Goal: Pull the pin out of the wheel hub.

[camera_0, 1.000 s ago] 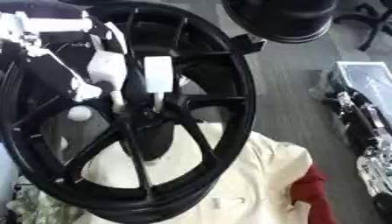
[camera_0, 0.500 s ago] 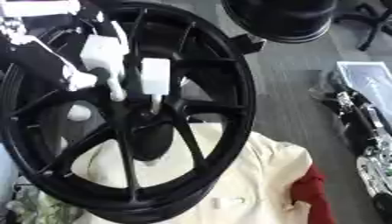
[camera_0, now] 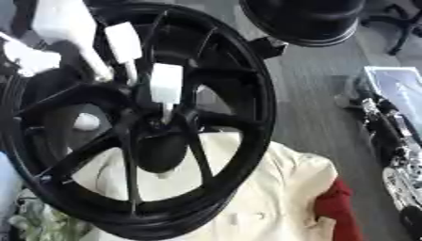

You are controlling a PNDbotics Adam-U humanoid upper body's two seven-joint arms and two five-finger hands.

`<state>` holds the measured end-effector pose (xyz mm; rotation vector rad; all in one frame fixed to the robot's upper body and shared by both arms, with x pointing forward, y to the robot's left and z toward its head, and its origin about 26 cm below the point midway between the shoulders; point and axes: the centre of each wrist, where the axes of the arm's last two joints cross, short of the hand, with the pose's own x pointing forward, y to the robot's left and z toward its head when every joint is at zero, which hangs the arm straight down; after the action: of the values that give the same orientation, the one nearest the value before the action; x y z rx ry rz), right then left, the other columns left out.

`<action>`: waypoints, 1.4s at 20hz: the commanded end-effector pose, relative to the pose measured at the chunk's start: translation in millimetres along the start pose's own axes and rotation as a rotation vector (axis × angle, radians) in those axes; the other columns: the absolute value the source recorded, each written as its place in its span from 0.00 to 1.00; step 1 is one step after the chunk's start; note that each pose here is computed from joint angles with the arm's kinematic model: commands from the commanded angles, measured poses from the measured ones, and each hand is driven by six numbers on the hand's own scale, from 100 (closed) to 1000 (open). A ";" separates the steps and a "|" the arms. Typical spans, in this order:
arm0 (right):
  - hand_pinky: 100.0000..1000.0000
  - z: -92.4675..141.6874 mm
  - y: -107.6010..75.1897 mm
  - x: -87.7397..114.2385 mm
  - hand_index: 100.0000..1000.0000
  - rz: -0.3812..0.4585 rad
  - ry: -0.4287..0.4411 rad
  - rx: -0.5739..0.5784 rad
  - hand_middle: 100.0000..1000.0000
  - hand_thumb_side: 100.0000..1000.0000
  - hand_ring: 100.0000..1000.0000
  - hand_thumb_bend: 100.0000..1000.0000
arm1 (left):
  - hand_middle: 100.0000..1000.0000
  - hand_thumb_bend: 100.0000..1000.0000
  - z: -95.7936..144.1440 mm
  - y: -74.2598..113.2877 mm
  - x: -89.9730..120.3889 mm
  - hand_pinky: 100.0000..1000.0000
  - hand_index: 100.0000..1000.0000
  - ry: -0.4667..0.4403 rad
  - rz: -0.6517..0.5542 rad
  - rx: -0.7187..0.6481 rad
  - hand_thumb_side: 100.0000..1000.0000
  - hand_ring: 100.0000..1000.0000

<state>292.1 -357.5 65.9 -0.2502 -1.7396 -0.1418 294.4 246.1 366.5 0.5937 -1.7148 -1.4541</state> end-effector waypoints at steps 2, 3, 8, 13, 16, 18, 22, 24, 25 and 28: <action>0.94 -4.1 -12.2 13.1 0.83 0.031 -0.044 -0.015 0.66 0.51 0.74 0.00 | 0.24 0.00 38.2 20.3 -26.2 0.48 0.33 0.168 -0.019 0.192 0.00 0.23; 0.94 -4.5 -13.7 14.2 0.83 0.031 -0.049 -0.021 0.66 0.51 0.74 0.00 | 0.26 0.00 45.2 17.6 -44.1 0.49 0.34 0.256 -0.010 0.230 0.00 0.25; 0.94 -8.1 -17.7 21.8 0.83 0.025 -0.076 -0.040 0.66 0.50 0.74 0.00 | 0.35 0.00 65.4 -12.5 -115.8 0.54 0.42 0.528 0.086 0.341 0.00 0.34; 0.94 -10.4 -19.5 27.7 0.83 0.017 -0.096 -0.050 0.66 0.49 0.74 0.00 | 0.73 0.46 71.6 -48.8 -147.5 0.82 0.79 0.579 0.161 0.279 0.50 0.74; 0.94 -10.0 -19.7 27.5 0.83 0.014 -0.096 -0.052 0.66 0.50 0.74 0.00 | 0.76 0.61 73.7 -58.6 -159.1 0.86 0.82 0.602 0.146 0.237 0.58 0.78; 0.94 -9.6 -20.0 26.8 0.83 0.012 -0.094 -0.055 0.66 0.49 0.74 0.00 | 0.76 0.61 74.3 -62.0 -163.0 0.85 0.82 0.607 0.142 0.227 0.58 0.77; 0.94 -9.3 -20.3 26.4 0.83 0.009 -0.093 -0.060 0.66 0.49 0.74 0.00 | 0.74 0.46 73.5 -61.3 -162.6 0.83 0.80 0.597 0.156 0.254 0.56 0.75; 0.94 -9.5 -20.3 26.5 0.83 0.006 -0.093 -0.063 0.66 0.49 0.74 0.00 | 0.70 0.34 72.4 -58.4 -157.9 0.80 0.76 0.600 0.173 0.344 0.54 0.71; 0.94 -9.6 -20.4 26.7 0.83 0.004 -0.094 -0.065 0.66 0.49 0.74 0.00 | 0.68 0.26 71.2 -57.8 -152.8 0.79 0.73 0.583 0.199 0.419 0.56 0.69; 0.94 -10.1 -20.3 27.9 0.83 -0.001 -0.100 -0.070 0.66 0.49 0.74 0.00 | 0.66 0.20 66.8 -65.2 -131.7 0.77 0.70 0.430 0.368 0.706 0.57 0.67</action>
<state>292.4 -371.7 83.1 -0.2912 -1.8011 -0.2039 313.7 376.8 253.3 0.8302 -1.7224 -0.4969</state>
